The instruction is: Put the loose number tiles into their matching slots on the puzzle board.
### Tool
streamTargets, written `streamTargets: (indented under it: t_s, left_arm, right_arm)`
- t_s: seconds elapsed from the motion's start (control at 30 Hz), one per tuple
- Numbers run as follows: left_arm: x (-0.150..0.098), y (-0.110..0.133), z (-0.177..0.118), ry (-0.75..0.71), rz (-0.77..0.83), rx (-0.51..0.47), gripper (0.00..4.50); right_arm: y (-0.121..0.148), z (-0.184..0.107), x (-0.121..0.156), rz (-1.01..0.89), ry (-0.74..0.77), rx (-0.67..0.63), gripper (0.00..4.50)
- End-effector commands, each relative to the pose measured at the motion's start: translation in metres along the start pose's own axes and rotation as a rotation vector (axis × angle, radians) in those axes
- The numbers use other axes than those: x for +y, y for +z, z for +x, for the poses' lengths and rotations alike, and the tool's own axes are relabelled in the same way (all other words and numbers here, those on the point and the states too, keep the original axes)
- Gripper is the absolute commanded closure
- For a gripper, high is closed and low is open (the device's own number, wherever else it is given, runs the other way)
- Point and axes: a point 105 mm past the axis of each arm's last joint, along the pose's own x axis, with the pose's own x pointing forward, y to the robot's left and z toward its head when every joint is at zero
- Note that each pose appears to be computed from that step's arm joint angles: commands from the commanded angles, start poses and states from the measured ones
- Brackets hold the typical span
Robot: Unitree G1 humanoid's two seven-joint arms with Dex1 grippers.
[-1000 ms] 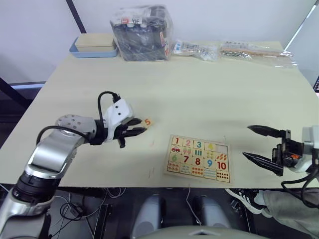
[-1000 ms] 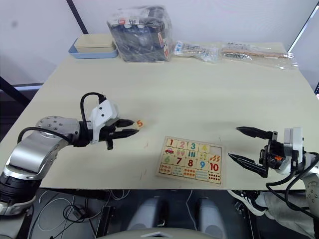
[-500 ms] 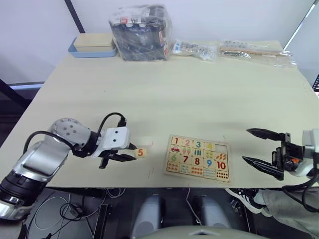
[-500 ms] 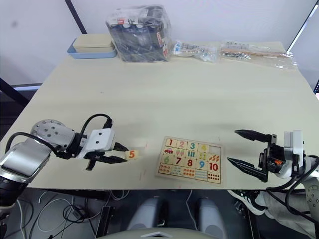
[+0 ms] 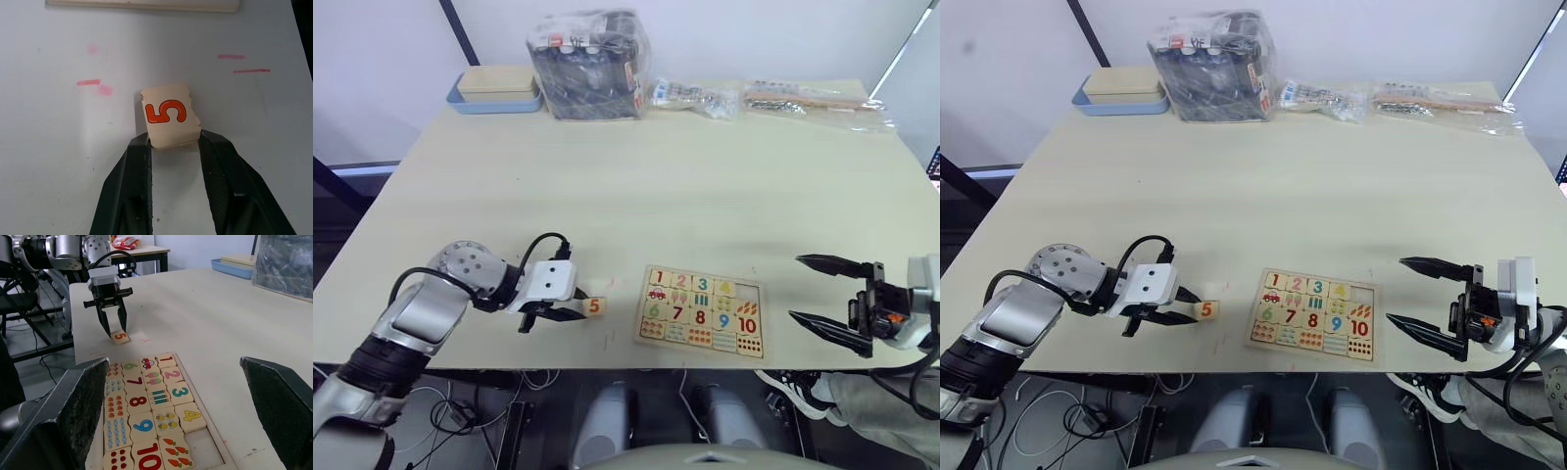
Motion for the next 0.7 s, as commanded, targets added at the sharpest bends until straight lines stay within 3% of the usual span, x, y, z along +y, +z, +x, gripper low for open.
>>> streamTargets:
  t_s: [0.03, 0.27, 0.47, 0.7]
  left_arm:
    - [0.001, 0.006, 0.002, -0.004, 0.019, -0.014, 3.62]
    - [0.0, 0.008, 0.004, -0.003, 0.007, -0.025, 0.16]
    - [0.006, 0.014, -0.003, 0.069, 0.0, -0.063, 0.03]
    - [0.014, 0.037, -0.02, 0.231, -0.048, -0.202, 0.03]
  right_arm:
    - [0.011, -0.001, 0.002, -0.038, 0.005, -0.011, 0.0]
    - [0.01, -0.001, 0.001, -0.034, 0.005, -0.008, 0.0]
    - [0.01, -0.001, 0.001, -0.034, 0.006, -0.008, 0.0]
    - [0.009, -0.001, -0.002, -0.034, 0.011, -0.008, 0.0]
